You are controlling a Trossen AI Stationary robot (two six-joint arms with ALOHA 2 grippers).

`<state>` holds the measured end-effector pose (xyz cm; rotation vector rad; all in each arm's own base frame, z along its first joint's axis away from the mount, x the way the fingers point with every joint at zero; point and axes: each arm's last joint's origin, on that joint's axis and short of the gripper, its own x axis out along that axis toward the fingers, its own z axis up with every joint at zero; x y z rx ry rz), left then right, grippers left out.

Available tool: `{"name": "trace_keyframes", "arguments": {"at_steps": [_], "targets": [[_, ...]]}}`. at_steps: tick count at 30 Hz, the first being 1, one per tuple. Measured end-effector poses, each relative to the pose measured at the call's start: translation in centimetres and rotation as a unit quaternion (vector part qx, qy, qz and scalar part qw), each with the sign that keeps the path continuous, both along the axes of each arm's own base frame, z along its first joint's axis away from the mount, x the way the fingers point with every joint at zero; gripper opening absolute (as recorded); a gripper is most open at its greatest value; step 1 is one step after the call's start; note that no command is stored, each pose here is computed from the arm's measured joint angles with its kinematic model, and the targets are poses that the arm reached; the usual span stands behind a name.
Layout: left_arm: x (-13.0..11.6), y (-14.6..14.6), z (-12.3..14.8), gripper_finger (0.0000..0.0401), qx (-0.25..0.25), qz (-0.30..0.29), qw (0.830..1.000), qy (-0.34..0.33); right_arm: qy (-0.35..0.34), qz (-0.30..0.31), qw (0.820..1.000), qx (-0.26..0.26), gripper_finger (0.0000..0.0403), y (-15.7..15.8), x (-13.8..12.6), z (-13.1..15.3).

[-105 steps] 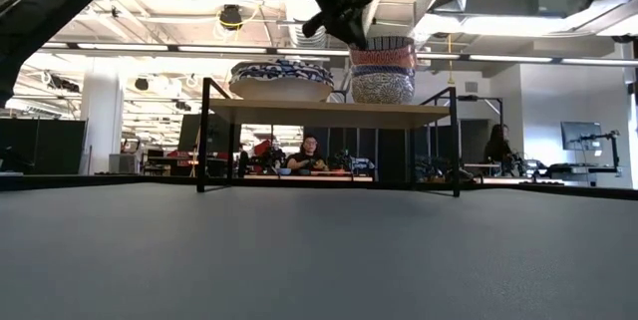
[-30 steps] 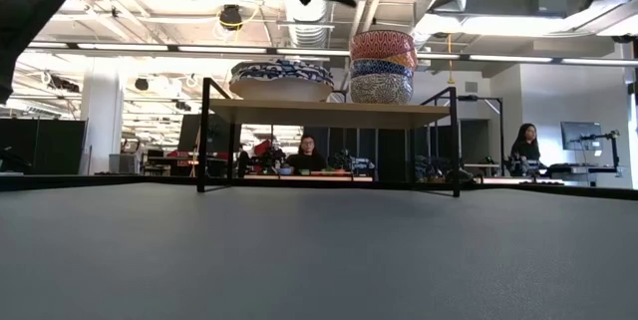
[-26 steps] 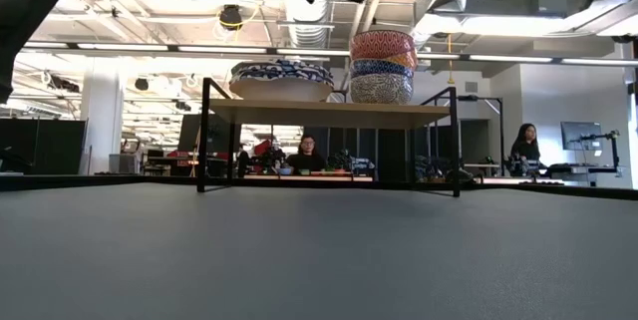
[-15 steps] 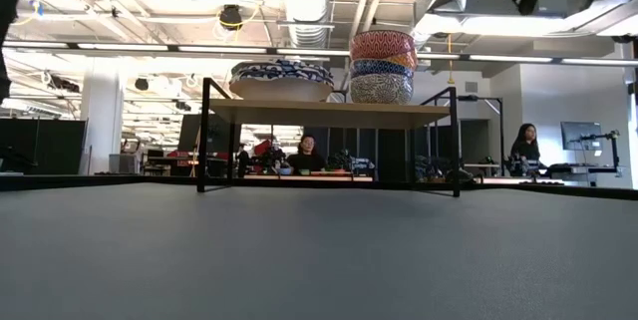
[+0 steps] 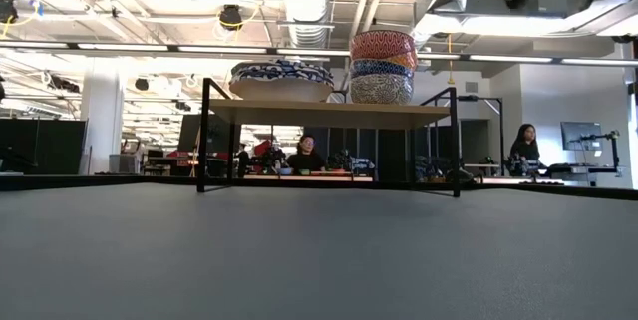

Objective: Place and stack bowls onto a shelf
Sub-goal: Return to Home Position

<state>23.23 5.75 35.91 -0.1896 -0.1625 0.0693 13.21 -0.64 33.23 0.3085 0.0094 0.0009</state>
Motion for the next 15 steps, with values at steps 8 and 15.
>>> {"name": "trace_keyframes", "arguments": {"at_steps": [8,15], "targets": [[-3.7,-3.4,-7.8,0.0006,-0.018,-0.043,0.993,-0.106,0.021,0.054,0.995,-0.077,0.0016,2.5,3.6,-1.0],[-5.2,-5.5,-9.7,0.0001,0.069,-0.062,0.995,-0.039,0.05,0.061,0.988,-0.13,0.0016,4.0,3.6,-1.8]]}}
